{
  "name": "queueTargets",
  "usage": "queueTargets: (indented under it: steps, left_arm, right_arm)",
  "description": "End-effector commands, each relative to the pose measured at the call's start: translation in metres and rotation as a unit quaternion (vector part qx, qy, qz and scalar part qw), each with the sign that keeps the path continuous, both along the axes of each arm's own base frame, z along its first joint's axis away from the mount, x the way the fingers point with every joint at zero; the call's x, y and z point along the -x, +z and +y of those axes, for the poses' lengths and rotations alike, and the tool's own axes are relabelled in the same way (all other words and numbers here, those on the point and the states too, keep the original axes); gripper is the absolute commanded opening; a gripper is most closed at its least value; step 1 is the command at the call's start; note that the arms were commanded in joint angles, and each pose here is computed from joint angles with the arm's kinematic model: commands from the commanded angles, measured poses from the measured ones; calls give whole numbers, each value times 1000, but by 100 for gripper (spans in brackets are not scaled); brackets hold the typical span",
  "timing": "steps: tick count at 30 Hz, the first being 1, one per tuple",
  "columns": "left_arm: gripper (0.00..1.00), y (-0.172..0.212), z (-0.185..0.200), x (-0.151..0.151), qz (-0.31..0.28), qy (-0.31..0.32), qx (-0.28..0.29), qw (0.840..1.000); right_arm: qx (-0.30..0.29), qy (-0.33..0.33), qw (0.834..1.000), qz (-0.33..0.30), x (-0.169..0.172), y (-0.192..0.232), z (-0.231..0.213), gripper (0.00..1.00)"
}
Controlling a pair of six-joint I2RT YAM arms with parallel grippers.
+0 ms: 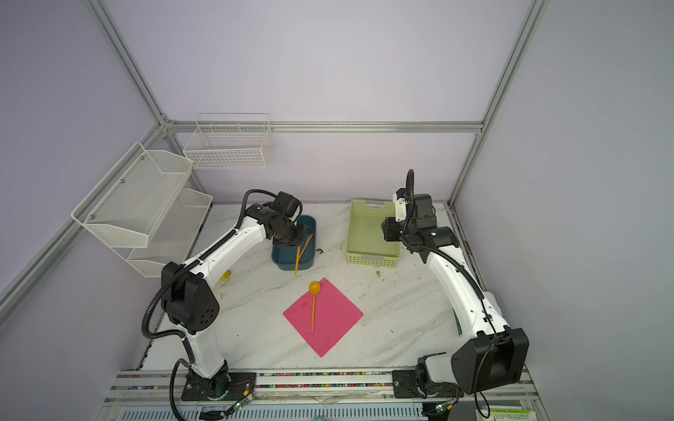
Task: Place the utensils on the paper napkin and roll it up
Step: 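Lift the yellow fork out of the teal tub with the left gripper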
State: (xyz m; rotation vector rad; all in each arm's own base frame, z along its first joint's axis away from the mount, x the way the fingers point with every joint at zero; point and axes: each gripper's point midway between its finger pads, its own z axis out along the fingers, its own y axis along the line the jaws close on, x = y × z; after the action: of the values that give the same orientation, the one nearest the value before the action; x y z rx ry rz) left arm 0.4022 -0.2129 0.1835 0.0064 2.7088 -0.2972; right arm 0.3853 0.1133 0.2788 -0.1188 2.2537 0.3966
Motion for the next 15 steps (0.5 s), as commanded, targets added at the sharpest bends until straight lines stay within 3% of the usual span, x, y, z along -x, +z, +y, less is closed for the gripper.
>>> queueTargets:
  steps: [1, 15]
  left_arm:
    - [4, 12, -9, 15, -16, 17, 16, 1000]
    - [4, -21, -63, 77, -7, 23, -7, 1000]
  right_arm:
    - [2, 10, 1000, -11, 7, 4, 2, 40]
    - [-1, 11, 1000, -14, 9, 6, 2, 40]
